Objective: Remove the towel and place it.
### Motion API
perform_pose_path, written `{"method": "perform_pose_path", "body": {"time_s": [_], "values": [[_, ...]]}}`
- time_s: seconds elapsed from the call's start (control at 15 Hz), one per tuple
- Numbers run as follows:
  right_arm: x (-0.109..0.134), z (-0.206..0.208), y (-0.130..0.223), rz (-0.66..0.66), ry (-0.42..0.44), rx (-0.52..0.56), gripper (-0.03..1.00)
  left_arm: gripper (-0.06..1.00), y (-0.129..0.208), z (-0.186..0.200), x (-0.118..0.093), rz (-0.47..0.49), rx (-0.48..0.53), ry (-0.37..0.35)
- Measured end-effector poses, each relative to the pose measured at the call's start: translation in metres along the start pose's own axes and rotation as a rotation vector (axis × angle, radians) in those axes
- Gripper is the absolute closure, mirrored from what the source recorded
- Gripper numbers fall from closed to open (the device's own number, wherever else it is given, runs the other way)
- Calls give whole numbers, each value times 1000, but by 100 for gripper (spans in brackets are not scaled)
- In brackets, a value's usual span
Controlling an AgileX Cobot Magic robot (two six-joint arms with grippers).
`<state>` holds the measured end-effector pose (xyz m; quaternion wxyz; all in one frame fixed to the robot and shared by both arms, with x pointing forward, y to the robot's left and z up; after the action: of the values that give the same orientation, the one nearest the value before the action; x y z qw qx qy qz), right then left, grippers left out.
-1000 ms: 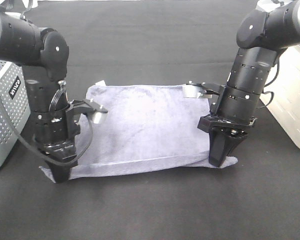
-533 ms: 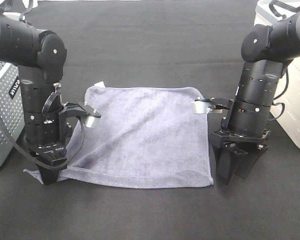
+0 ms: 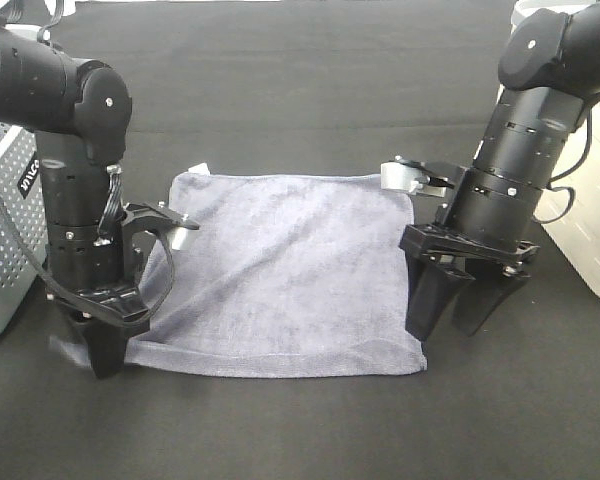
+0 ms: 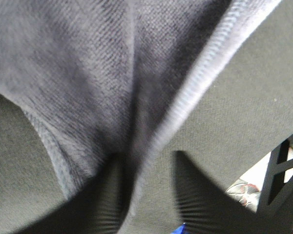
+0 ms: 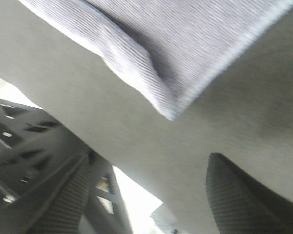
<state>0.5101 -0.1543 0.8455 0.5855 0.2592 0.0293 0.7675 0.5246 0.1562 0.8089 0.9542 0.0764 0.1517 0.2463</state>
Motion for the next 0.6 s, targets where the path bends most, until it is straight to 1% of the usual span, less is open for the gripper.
{"method": "perform_pose_path", "body": {"time_s": [0.07,0.2,0.33,0.4,0.6], "values": [[1,0,0,-9,-8,-1,31,45,1,-1,-1,18,3,4],[2,0,0,-29,-12,-2,31,41,16,-19,-13,33,62,52],[4,5,1,-30,-12,-20,31,41,28,-31,-26,30,111,89],[7,12,2,-21,-10,-43,31,41,30,-32,-27,35,121,95],[18,35,9,9,-13,-120,31,43,24,-25,-24,89,96,73]]}}
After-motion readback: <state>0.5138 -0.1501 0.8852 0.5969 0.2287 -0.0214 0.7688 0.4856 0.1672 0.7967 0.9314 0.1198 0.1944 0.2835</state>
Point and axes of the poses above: a point on each arm's last joint axis where the gripper is mounted, z pointing back along that axis away from the gripper, x along the wrist's bending axis when the last joint is at zero, y = z × x, the point moved 9 cm from there along -z, pointing out along that axis toward the gripper, and after that the axes turned 14 degrees about -z, right-handed, at the moved point
